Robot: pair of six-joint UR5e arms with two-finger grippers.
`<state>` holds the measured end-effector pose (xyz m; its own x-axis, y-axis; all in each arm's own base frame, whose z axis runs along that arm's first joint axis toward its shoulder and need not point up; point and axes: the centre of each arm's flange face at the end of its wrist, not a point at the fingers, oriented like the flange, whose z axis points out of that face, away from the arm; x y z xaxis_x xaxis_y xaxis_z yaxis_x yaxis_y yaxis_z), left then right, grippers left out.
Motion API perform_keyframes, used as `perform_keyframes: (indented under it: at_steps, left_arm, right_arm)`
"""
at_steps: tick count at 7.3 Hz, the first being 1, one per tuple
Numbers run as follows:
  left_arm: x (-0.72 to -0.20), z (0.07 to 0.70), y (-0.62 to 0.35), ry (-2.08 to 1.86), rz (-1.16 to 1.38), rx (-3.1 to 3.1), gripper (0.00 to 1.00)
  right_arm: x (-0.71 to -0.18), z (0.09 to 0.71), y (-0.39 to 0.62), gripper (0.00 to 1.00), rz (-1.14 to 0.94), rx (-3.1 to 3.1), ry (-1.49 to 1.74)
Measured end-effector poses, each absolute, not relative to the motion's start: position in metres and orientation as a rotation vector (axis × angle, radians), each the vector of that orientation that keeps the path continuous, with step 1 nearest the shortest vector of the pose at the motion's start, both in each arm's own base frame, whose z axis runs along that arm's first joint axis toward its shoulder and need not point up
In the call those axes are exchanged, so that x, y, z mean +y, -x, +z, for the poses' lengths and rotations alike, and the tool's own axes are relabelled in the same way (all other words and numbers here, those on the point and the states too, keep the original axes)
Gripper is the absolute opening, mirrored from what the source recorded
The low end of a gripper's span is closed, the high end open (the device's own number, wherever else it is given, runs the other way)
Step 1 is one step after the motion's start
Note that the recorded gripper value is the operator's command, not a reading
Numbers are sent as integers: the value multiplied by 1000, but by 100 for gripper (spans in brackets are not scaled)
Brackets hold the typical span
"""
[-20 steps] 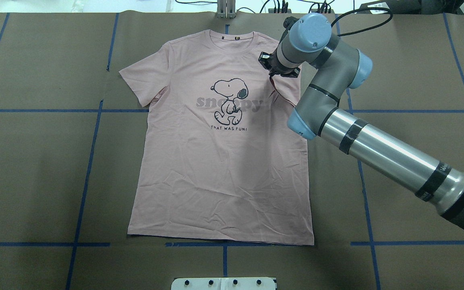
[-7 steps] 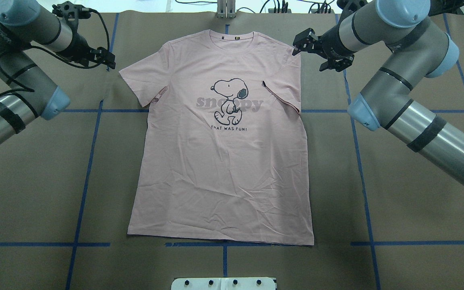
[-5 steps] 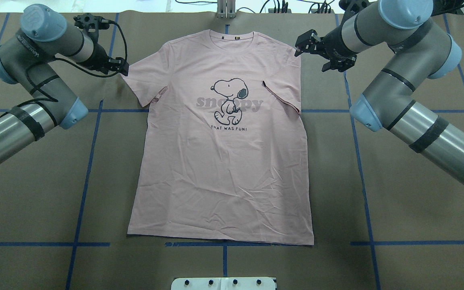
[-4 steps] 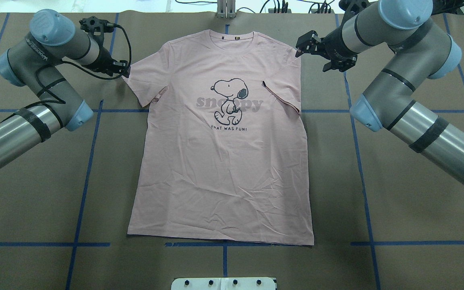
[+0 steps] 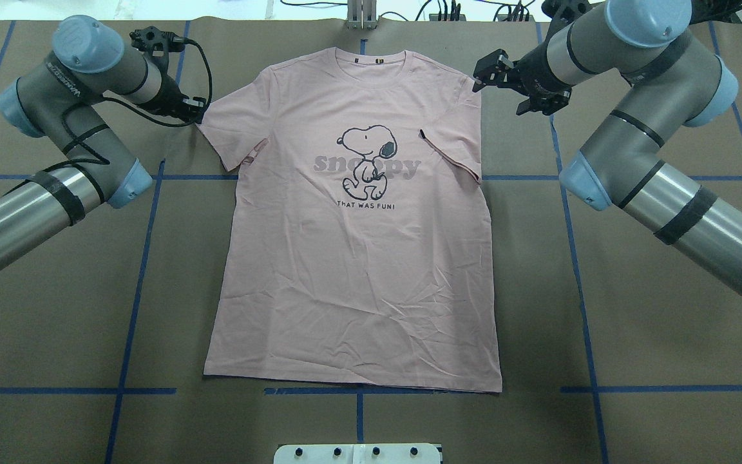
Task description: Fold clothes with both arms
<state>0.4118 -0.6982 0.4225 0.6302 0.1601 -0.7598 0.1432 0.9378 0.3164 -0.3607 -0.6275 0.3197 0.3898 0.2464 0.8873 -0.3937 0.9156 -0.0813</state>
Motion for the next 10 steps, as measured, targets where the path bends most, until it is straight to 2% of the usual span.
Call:
perform_keyframes:
  at_steps: [4,8,9,10]
  left_arm:
    - [-671,323,-481,-349,-51,998,0]
    - [-689,297,-517,-385,-100,948,0]
    - [-690,295,-520,-397,-105,943,65]
    - [-690,294,-522,-407,-105,946,80]
  right_arm:
    - [-629,323,362,100,404,-1092,-150]
    - [-630,326,363,100,396,-1086,-153]
    - [-630,326,363,100,396,-1086,-153]
    - [-630,325,364,100,396,-1086,-152]
